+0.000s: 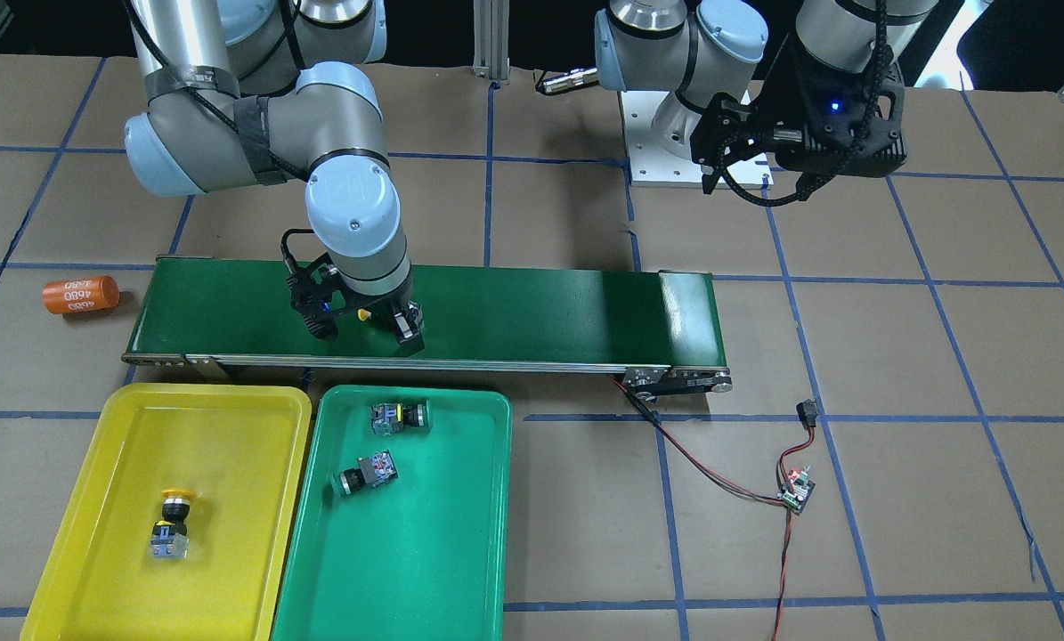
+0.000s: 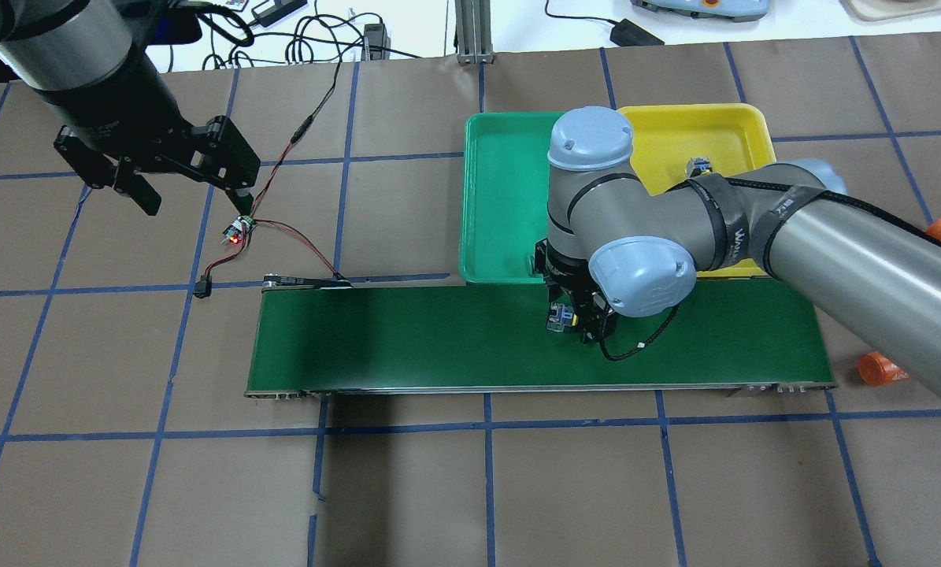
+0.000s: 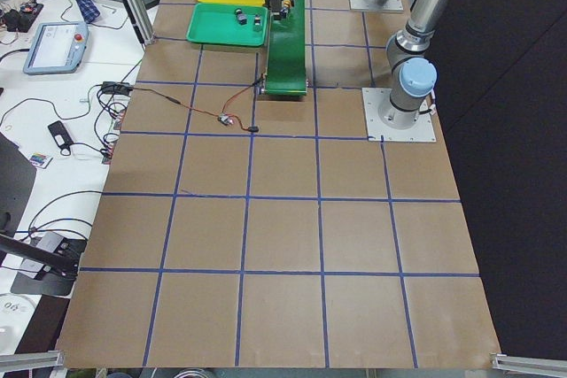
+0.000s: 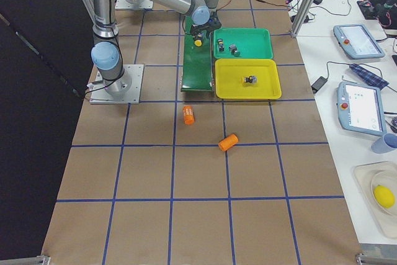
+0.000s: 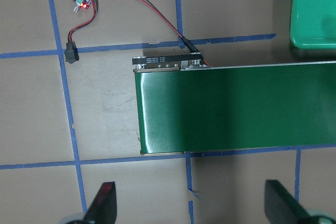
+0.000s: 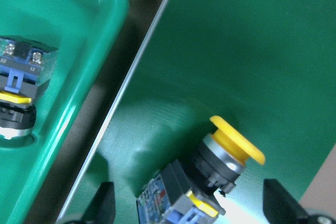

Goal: Sort buttons by color to trays
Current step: 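Carry the yellow-capped button into the yellow tray and release it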

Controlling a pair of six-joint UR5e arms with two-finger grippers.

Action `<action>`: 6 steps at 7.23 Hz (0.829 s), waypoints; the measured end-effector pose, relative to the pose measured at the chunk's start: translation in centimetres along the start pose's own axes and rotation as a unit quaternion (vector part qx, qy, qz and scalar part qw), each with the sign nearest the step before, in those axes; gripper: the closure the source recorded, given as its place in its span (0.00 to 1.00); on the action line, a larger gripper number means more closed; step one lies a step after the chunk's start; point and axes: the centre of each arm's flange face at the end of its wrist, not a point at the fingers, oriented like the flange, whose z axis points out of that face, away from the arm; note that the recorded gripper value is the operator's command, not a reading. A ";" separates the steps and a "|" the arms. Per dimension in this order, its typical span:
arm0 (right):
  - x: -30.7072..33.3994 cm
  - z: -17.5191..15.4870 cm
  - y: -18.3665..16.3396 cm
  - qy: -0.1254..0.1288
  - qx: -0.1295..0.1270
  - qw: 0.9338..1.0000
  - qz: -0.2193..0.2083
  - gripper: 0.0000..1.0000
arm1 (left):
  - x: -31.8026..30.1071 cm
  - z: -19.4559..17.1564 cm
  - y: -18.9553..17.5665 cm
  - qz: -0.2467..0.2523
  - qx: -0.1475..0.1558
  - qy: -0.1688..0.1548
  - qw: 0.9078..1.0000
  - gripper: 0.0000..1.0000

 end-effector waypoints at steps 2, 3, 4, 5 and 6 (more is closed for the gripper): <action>-0.1 0.5 -0.3 0.009 0.011 0.999 -0.040 1.00 | 0.0 0.1 -0.1 -0.001 0.000 0.001 1.000 0.00; -0.2 0.4 -0.4 0.009 0.013 0.999 -0.047 1.00 | -0.1 0.1 -0.2 -0.002 -0.001 0.001 1.000 0.00; -0.3 0.2 -0.5 0.006 0.015 0.999 -0.050 1.00 | -0.1 0.2 -0.2 -0.001 -0.001 0.000 1.000 0.00; -0.5 -0.4 -0.7 0.000 0.019 0.998 -0.053 1.00 | -0.1 0.1 -0.2 -0.001 -0.001 0.000 1.000 0.00; -0.7 -2.0 -1.4 -0.012 0.033 0.998 -0.058 1.00 | -0.1 0.1 -0.2 -0.001 -0.001 0.000 1.000 0.00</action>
